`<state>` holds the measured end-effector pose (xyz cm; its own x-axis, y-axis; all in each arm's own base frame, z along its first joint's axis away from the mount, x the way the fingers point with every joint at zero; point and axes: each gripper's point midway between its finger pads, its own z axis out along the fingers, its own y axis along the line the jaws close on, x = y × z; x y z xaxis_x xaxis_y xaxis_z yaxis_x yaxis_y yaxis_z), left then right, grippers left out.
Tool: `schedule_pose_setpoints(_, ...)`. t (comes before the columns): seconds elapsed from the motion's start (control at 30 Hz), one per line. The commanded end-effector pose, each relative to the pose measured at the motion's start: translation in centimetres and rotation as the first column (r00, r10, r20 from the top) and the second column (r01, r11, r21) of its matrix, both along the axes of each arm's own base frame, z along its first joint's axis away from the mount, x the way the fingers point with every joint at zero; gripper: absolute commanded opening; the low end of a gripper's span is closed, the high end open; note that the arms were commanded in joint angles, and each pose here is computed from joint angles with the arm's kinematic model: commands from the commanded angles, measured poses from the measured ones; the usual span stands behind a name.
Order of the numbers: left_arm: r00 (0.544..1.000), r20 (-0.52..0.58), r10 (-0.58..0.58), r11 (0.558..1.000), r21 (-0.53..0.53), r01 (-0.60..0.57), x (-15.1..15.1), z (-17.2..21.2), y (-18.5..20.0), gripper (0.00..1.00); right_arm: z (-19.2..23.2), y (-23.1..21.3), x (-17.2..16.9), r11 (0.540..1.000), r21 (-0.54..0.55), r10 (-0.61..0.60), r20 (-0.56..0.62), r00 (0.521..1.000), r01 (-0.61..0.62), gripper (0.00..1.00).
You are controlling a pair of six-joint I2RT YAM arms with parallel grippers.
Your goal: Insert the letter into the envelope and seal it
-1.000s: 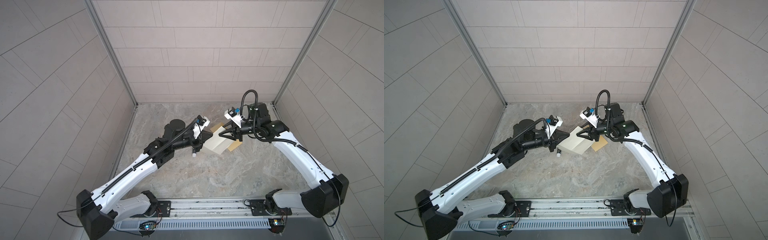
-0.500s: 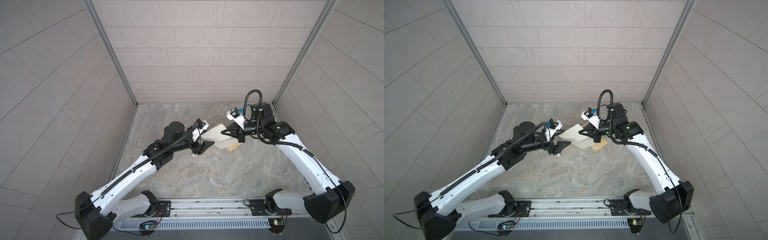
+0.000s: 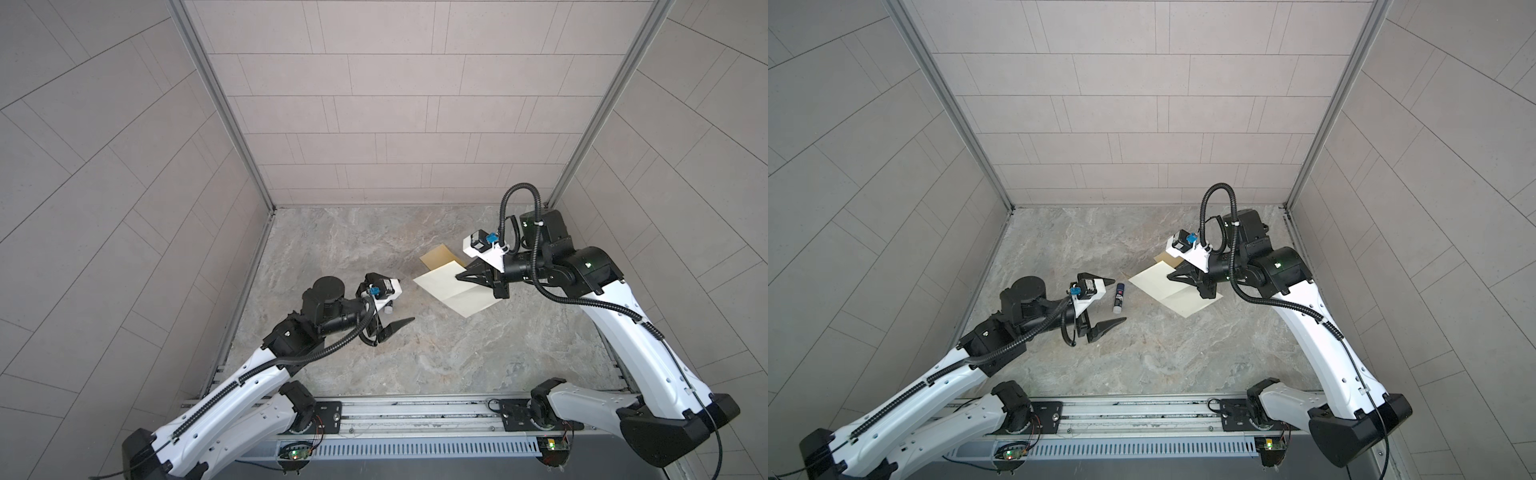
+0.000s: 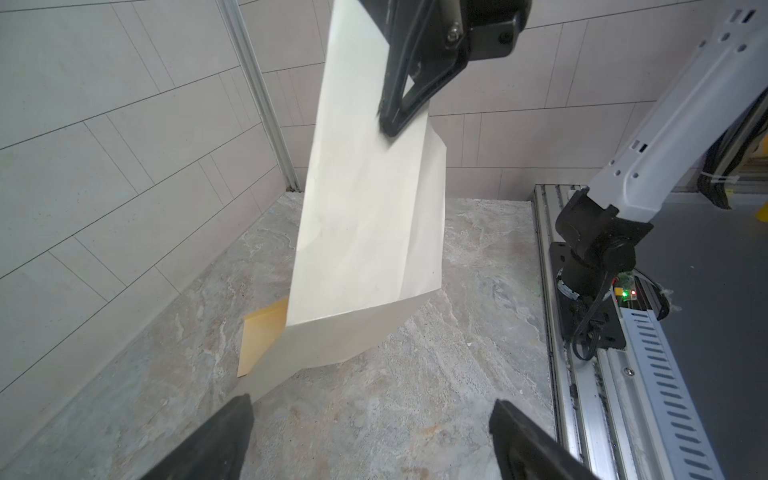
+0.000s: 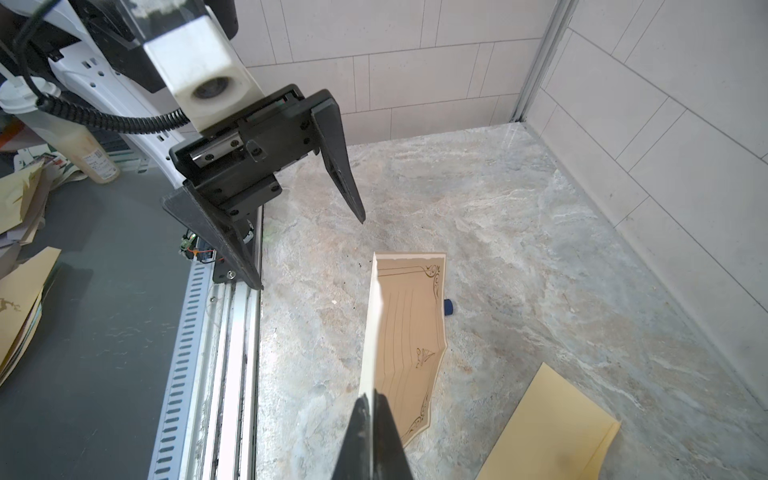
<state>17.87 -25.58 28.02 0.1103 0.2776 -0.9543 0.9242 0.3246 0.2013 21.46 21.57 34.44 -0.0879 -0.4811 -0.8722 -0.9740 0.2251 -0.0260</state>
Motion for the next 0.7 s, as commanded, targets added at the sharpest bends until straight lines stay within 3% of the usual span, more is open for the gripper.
schedule_pose_setpoints(0.0,0.991,0.120,-0.051,0.998,-0.018,0.054,-0.8,0.8,0.0,0.92,0.2,0.0,-1.9,0.997,-0.040,0.065,0.044,0.997,-0.063,0.00)
schedule_pose_setpoints(0.2,0.985,0.170,0.004,1.000,-0.016,-0.001,0.0,1.2,0.5,0.92,-0.3,0.4,-3.3,0.990,-0.087,0.117,0.041,0.992,-0.113,0.00)
schedule_pose_setpoints(0.37,0.983,0.139,-0.116,0.993,0.024,0.114,-1.6,-0.3,-0.4,0.90,0.0,0.6,-3.9,0.988,-0.089,0.134,0.052,0.990,-0.129,0.00)
schedule_pose_setpoints(0.47,0.974,0.131,-0.187,0.982,0.051,0.182,-2.5,-1.1,-0.8,0.82,0.2,0.7,-4.1,0.987,-0.084,0.142,0.061,0.988,-0.136,0.00)
schedule_pose_setpoints(0.67,0.972,0.127,-0.197,0.978,0.100,0.185,-1.9,-3.0,-1.1,0.65,0.5,1.0,-4.3,0.986,-0.077,0.155,0.068,0.986,-0.149,0.00)
